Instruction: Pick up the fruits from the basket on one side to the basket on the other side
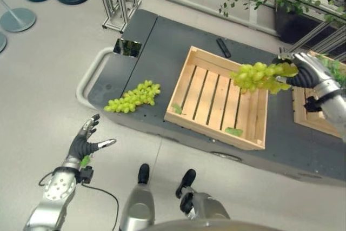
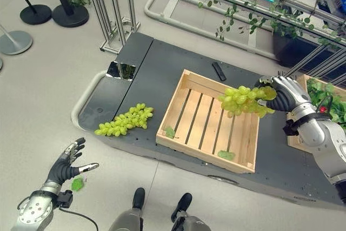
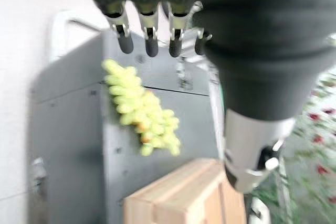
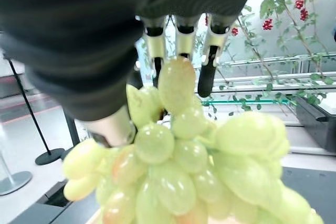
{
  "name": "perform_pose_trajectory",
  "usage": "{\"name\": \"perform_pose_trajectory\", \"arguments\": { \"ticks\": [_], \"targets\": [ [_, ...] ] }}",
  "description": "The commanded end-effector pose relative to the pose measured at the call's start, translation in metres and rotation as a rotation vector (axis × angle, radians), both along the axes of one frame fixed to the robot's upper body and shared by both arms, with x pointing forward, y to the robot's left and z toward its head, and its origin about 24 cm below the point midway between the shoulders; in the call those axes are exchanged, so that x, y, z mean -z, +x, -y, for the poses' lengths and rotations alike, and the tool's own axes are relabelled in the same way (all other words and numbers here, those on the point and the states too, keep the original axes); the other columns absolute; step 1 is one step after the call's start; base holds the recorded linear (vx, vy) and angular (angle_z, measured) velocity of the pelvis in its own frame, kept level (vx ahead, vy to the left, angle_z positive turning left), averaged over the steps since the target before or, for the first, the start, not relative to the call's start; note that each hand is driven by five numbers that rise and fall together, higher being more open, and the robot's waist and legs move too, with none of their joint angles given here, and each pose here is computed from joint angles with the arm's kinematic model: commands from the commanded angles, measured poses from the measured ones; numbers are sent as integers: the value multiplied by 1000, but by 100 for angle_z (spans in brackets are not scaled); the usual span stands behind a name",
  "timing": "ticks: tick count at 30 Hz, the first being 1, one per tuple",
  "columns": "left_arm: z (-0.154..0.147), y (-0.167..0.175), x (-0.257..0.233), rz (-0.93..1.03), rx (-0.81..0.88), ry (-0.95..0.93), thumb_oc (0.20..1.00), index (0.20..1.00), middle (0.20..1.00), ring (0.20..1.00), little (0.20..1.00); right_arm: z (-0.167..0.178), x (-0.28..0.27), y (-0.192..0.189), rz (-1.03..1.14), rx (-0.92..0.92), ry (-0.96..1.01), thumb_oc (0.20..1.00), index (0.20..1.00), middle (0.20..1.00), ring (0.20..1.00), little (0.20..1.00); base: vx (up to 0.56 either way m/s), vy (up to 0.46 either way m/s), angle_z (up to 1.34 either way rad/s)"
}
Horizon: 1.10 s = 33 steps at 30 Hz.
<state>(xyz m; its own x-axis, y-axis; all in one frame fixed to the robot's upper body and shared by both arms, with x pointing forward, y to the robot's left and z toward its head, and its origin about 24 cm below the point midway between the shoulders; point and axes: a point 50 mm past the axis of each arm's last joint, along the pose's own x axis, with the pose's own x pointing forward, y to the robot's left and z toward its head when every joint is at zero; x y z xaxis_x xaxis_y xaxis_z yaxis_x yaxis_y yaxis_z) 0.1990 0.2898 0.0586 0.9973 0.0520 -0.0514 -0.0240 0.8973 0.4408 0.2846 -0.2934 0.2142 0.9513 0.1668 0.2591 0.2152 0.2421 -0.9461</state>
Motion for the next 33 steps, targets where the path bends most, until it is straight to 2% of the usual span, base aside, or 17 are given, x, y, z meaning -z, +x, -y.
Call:
{"name": "perform_pose_trajectory", "arguments": {
  "ticks": [1,4,7,12,22,26,33],
  "targets": [
    [2,5,-33,102,97,105,1000,1000,1000,1000,1000,-25,-49,5,126,-128,-59,200,200,200,200,200,38,15,-2],
    [-4,13,-63,158,145,216,1000,1000,1000,1000,1000,-37,-51,8,81,-184,-96,200,200,200,200,200,23,18,-8],
    [-9,16,-69,162,138,215,1000,1000,1000,1000,1000,-45,-52,9,67,-221,-108,200,200,200,200,200,18,9,-6],
    [-16,24,-101,180,184,369,1000,1000,1000,1000,1000,-59,-61,11,56,-281,-124,200,200,200,200,200,18,4,-6],
    [2,40,-134,148,372,566,1000,1000,1000,1000,1000,-76,-63,10,25,-365,-117,200,200,200,200,200,0,0,0],
    [9,45,-136,137,419,585,1000,1000,1000,1000,1000,-80,-65,10,28,-385,-119,200,200,200,200,200,-1,0,-2],
    [27,46,-139,108,520,510,1000,1000,1000,1000,1000,-96,-65,7,22,-459,-114,200,200,200,200,200,-1,-1,0]
  ]
}}
